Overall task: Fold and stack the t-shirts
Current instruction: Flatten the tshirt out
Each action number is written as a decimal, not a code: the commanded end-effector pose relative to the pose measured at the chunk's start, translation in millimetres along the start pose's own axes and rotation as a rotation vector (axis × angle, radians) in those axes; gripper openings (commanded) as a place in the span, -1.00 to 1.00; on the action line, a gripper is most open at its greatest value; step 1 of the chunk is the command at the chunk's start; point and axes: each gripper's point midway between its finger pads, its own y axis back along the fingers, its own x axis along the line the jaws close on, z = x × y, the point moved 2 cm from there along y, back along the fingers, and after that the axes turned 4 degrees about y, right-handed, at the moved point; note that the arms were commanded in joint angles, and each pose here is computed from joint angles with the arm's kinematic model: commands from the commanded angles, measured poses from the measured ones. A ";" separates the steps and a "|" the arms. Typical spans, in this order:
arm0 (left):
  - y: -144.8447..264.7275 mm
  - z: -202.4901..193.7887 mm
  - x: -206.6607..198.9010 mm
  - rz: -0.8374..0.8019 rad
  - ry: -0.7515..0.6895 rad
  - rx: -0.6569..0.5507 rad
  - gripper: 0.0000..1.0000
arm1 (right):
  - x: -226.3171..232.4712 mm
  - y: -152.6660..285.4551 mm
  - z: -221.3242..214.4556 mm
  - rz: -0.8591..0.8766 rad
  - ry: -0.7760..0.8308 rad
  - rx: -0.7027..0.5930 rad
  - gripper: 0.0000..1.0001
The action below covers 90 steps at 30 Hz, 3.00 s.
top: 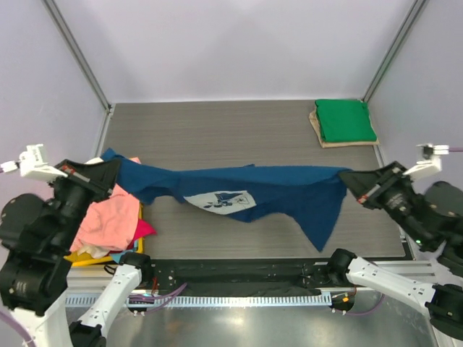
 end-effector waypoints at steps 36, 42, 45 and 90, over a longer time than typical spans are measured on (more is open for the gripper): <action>-338.2 -152.2 121.6 0.366 -0.158 0.720 0.88 | -174.5 -307.2 -29.6 -0.649 0.187 0.348 0.98; -314.9 -224.3 139.2 0.406 -0.204 0.810 0.85 | -194.1 -296.3 -77.1 -0.613 0.154 0.410 0.97; -314.2 -259.5 150.3 0.431 -0.204 0.857 0.79 | -209.8 -296.4 -102.1 -0.624 0.152 0.482 0.97; -312.1 -152.4 52.7 0.323 -0.291 0.581 0.99 | -175.7 -314.0 -70.9 -0.520 0.062 0.447 0.99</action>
